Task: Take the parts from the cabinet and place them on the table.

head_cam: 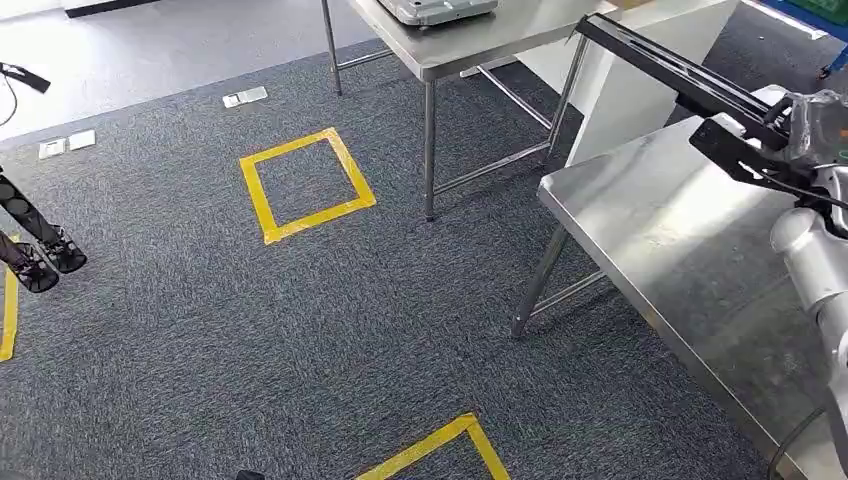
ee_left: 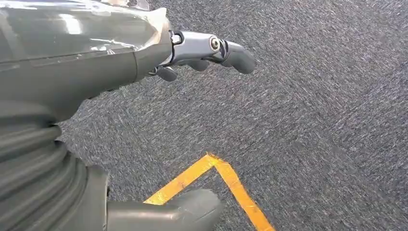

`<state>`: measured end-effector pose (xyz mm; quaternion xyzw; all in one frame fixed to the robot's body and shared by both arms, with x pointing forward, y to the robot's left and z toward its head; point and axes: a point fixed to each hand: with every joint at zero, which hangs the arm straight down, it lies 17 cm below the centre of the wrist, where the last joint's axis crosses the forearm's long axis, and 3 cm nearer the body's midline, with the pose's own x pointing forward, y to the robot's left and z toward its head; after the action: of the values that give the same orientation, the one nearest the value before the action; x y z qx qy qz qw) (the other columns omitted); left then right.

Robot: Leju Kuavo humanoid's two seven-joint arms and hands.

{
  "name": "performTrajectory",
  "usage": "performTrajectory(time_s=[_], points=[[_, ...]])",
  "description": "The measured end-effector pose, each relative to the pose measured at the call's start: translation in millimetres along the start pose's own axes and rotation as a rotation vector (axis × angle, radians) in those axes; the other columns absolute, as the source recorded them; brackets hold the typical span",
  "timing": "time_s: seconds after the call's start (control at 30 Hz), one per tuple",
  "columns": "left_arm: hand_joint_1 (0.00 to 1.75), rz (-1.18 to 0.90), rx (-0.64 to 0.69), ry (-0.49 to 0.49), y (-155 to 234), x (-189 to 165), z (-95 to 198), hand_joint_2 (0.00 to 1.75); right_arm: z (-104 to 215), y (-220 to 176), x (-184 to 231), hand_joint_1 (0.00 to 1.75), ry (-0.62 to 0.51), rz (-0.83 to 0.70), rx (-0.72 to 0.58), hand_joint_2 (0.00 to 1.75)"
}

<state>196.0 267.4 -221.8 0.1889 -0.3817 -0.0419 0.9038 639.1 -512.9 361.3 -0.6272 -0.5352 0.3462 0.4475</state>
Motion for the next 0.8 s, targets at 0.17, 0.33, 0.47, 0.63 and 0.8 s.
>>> performTrajectory(time_s=[0.17, 0.33, 0.47, 0.63, 0.8], points=[[0.00, -0.001, -0.006, 0.000, -4, 1, 1, 1.75, 3, 1, -11, 1.69, 0.014, 0.008, -0.001, 1.75], [0.00, -0.002, -0.010, -0.001, -5, 2, 2, 1.75, 5, 7, -11, 1.69, 0.015, 0.018, 0.009, 1.75], [0.00, -0.007, -0.005, 0.001, -2, 0, 1, 1.75, 6, 10, -10, 1.69, 0.018, 0.023, 0.014, 1.75], [0.00, -0.007, -0.005, 0.001, -3, 0, 1, 1.75, 6, 10, -5, 1.69, 0.012, 0.024, 0.015, 1.75], [0.00, -0.007, -0.005, 0.001, -3, 0, 1, 1.75, 5, 10, -3, 1.69, 0.008, 0.025, 0.014, 1.75]])
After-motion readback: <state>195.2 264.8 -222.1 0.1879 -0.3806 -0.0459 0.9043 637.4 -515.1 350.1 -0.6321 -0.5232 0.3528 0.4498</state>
